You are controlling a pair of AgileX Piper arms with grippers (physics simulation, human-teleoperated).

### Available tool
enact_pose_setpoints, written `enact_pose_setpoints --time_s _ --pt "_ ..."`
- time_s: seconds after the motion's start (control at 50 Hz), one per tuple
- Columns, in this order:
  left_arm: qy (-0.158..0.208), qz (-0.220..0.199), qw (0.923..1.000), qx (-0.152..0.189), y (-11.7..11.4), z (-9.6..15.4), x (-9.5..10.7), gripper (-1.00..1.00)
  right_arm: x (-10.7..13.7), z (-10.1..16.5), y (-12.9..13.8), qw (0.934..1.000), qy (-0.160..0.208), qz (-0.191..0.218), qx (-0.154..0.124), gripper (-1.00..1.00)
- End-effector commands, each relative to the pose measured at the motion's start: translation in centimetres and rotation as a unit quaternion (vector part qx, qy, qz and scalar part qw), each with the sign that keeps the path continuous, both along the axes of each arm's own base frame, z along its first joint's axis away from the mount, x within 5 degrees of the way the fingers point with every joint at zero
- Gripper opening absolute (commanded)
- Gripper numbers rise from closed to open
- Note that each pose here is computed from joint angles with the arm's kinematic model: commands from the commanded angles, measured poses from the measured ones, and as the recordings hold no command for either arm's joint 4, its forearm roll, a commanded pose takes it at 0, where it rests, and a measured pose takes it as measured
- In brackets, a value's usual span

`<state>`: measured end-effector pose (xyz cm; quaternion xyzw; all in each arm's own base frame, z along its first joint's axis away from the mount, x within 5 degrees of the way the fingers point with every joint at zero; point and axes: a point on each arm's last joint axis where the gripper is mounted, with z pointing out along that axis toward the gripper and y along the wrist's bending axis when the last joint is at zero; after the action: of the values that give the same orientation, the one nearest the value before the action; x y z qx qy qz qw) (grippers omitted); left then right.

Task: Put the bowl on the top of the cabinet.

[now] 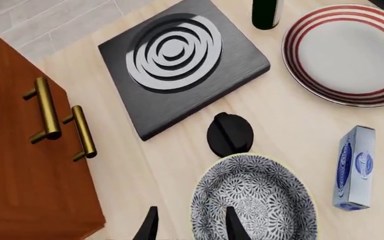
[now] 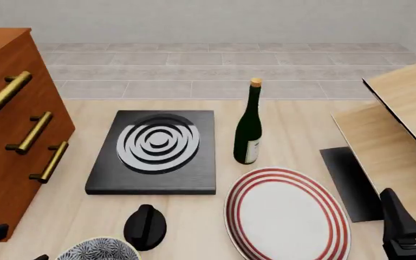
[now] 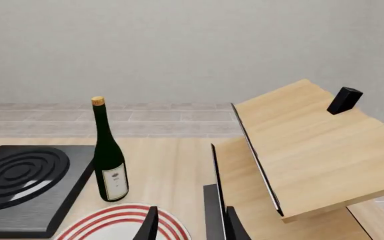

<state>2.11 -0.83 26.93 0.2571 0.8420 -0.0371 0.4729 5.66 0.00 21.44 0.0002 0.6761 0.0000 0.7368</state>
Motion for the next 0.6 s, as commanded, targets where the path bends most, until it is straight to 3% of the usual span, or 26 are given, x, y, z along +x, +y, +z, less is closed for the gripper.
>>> enact_pose_setpoints --time_s 0.02,0.6 --pt "0.010 -0.012 0.9999 -0.004 0.0 0.2 -0.1 1.00 0.0 0.0 0.0 1.0000 0.000 0.000 0.000 1.00" --pt "0.023 -0.030 0.9992 0.013 -0.1 -1.1 0.0 1.00 0.0 0.0 0.0 1.0000 0.000 0.000 0.000 1.00"
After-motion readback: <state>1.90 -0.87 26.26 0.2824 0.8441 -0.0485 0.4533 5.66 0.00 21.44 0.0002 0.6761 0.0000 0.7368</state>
